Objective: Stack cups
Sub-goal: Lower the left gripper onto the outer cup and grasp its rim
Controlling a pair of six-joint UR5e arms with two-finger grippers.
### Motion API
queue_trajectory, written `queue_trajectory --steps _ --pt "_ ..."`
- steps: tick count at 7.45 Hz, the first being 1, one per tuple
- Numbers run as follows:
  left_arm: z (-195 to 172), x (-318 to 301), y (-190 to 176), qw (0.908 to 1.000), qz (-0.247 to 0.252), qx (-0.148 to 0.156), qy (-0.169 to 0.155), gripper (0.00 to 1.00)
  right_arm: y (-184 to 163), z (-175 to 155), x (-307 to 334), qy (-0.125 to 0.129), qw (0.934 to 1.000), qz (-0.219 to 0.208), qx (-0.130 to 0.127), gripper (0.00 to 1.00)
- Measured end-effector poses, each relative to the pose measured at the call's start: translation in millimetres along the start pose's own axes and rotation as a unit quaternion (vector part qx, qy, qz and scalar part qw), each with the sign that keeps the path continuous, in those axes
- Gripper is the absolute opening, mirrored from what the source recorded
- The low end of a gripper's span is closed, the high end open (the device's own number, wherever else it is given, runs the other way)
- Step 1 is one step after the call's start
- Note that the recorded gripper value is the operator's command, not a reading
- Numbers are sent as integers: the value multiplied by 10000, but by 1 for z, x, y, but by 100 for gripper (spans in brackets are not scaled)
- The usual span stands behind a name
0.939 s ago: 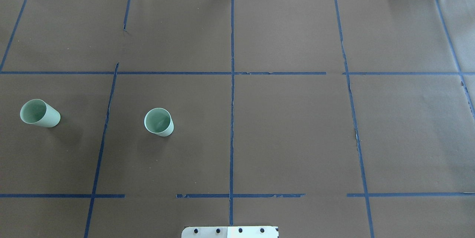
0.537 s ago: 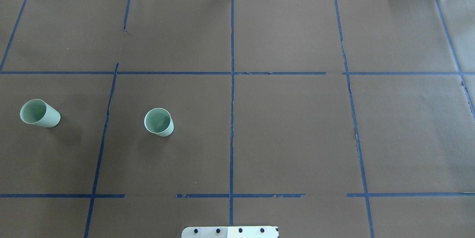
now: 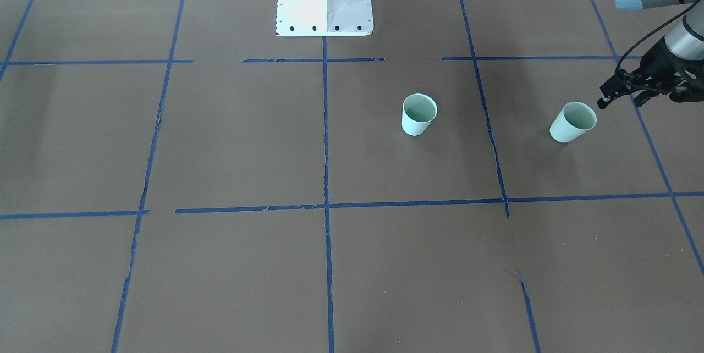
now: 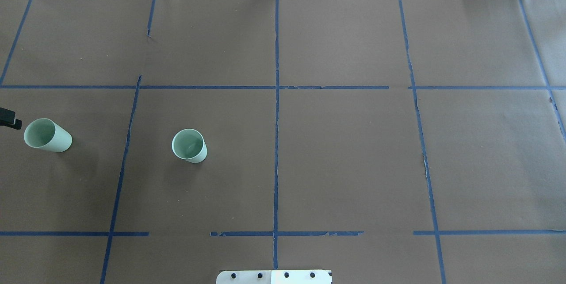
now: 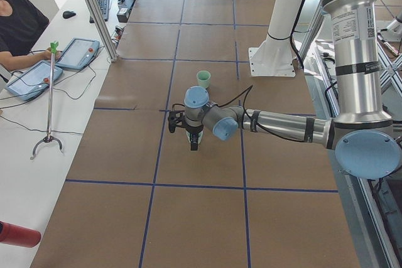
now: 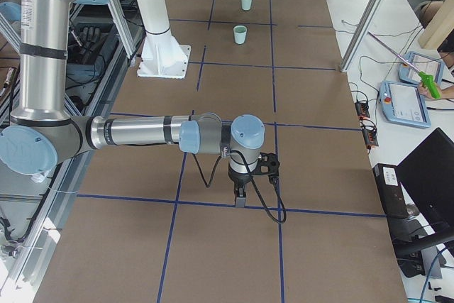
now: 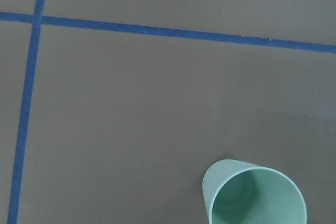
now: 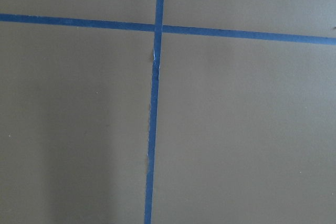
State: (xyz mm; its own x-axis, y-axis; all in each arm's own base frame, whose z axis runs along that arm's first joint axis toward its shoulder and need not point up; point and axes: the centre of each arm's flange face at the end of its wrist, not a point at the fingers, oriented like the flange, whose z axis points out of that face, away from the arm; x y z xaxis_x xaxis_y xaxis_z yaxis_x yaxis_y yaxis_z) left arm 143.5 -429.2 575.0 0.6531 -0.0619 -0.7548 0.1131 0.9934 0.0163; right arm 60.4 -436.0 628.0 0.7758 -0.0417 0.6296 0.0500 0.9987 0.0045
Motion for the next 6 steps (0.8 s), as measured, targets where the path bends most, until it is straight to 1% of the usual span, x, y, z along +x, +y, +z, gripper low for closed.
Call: queue_trajectory --steps 2,4,5,6 --pt "22 7 -7 10000 67 -42 9 100 0 0 0 0 10000 -2 2 100" --pt "38 16 -6 9998 142 -153 15 100 0 0 0 0 10000 -1 0 100" --pt "42 18 -5 9996 177 -200 12 98 0 0 0 0 10000 -1 1 100" --pt "47 19 -3 9995 198 -241 -2 72 0 0 0 0 10000 -1 1 100"
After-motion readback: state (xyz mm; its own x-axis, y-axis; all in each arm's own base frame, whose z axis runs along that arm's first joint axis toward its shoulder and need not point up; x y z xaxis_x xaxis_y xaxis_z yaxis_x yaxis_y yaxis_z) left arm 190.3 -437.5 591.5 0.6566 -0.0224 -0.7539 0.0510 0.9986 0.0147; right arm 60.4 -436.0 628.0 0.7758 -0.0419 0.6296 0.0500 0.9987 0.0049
